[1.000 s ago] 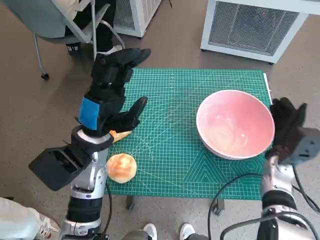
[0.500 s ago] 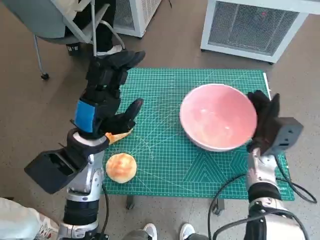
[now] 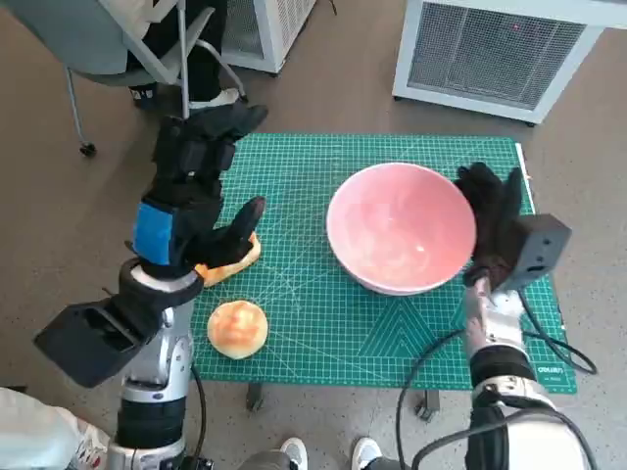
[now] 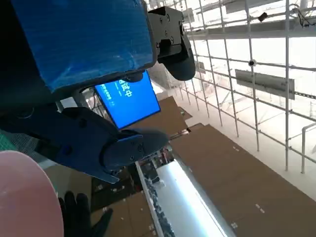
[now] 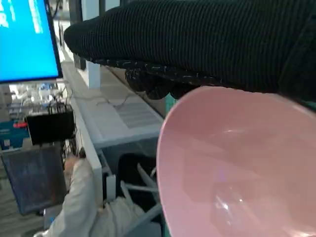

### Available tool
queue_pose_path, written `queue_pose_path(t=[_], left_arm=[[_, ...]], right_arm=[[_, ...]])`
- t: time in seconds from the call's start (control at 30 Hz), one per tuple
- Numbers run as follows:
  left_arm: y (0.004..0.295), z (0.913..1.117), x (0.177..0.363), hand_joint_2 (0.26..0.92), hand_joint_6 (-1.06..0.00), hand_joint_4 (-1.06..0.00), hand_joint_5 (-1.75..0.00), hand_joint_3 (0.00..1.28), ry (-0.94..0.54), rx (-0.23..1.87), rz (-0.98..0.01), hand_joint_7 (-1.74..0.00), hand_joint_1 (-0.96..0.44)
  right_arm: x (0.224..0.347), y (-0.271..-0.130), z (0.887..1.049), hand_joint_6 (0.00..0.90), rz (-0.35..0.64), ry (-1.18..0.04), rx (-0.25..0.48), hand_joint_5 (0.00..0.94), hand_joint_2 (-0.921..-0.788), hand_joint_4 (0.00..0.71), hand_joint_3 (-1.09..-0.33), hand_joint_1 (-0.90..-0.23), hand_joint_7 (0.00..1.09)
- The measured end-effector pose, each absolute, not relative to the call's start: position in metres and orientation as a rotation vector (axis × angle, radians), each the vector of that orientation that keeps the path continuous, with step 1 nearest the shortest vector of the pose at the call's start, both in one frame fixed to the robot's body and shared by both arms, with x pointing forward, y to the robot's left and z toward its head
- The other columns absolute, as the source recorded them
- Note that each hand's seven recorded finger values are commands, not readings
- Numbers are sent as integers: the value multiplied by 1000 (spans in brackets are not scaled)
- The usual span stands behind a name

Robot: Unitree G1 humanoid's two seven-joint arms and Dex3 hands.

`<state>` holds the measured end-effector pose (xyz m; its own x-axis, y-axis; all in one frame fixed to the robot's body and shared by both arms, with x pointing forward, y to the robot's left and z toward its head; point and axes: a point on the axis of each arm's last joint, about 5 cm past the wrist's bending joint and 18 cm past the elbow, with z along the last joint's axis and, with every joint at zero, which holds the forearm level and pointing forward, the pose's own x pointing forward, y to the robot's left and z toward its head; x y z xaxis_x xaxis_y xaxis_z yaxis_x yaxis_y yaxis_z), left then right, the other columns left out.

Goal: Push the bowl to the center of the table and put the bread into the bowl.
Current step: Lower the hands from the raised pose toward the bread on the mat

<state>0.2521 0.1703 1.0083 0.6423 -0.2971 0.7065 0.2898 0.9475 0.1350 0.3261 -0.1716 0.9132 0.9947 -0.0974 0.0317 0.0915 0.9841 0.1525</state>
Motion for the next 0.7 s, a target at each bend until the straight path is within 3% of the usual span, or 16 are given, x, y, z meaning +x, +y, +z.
queue_pose_path(t=[0.23,0.47,0.7], left_arm=[[175,1006,248,775,1,1,-779,593,-799,12,-307,-995,-359],[183,1006,245,781,1,1,-732,575,-783,39,-266,-932,-322],[199,1009,239,818,1,-37,-631,481,-697,225,-189,-823,-315]], right_arm=[[332,-159,920,90,-59,-30,164,11,-921,313,-820,-492,505],[337,-156,930,89,-45,-46,162,11,-921,315,-823,-487,510],[344,-156,948,62,-37,-152,148,4,-921,303,-838,-467,531]])
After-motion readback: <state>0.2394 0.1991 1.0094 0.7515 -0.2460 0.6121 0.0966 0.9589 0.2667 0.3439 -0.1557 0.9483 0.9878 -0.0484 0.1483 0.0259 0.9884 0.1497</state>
